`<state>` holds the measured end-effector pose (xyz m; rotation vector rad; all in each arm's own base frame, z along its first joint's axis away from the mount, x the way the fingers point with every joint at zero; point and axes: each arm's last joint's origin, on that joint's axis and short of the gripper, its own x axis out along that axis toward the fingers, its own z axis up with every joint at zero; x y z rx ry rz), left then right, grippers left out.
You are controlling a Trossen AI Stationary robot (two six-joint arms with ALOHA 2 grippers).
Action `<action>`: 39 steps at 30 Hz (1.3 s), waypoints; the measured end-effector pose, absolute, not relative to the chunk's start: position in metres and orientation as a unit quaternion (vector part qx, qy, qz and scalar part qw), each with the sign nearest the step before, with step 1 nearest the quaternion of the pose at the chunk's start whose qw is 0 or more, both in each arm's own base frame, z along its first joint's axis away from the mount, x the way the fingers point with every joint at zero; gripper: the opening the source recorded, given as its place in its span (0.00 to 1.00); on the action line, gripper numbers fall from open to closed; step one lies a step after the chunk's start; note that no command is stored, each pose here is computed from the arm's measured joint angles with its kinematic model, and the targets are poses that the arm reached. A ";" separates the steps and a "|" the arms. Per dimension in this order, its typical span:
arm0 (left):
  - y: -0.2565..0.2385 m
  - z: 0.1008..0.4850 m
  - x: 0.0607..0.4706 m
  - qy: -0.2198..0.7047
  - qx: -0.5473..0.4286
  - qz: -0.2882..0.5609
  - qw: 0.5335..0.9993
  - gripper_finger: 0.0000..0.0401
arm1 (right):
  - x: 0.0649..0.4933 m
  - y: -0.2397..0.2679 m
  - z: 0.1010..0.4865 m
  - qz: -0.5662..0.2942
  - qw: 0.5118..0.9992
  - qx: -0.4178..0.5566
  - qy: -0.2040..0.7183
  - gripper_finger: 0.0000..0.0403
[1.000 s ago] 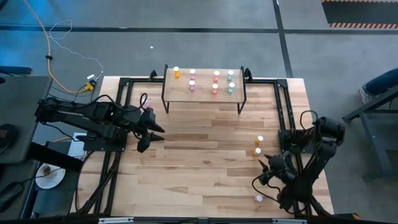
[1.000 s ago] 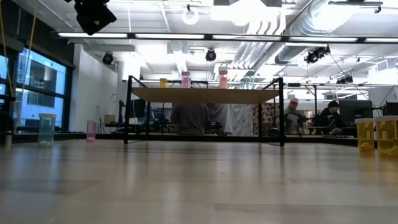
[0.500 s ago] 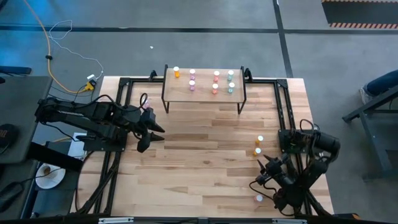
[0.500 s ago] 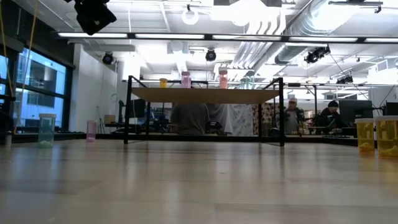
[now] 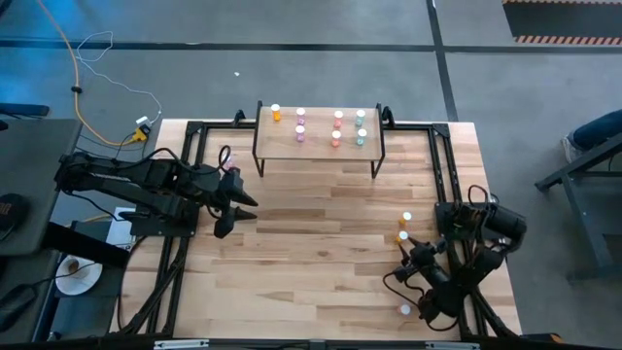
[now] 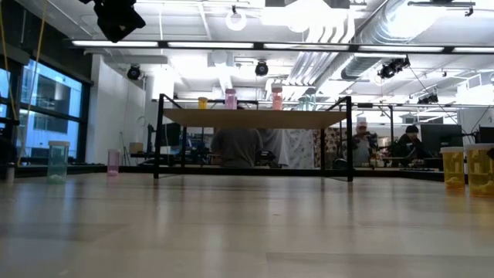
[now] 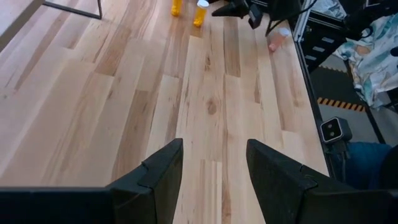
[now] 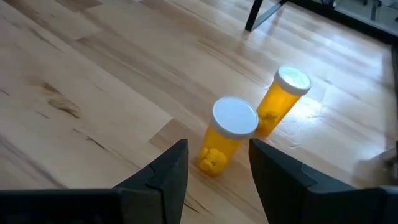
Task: Pick and place medicine bottles onto shelf by color
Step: Put the bottom orange pill bottle on the shelf aligned with the other orange pill bottle
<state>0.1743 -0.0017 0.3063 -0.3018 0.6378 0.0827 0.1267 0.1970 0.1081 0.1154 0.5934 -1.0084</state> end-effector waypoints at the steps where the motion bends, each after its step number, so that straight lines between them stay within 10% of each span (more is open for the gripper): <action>1: -0.002 0.306 0.174 0.312 -0.148 0.040 0.938 0.42 | 0.127 0.196 0.106 -0.476 0.832 0.059 0.280 0.40; 39: -0.002 0.306 0.174 0.312 -0.148 0.040 0.938 0.42 | 0.137 0.177 0.095 -0.485 0.833 0.074 0.256 0.20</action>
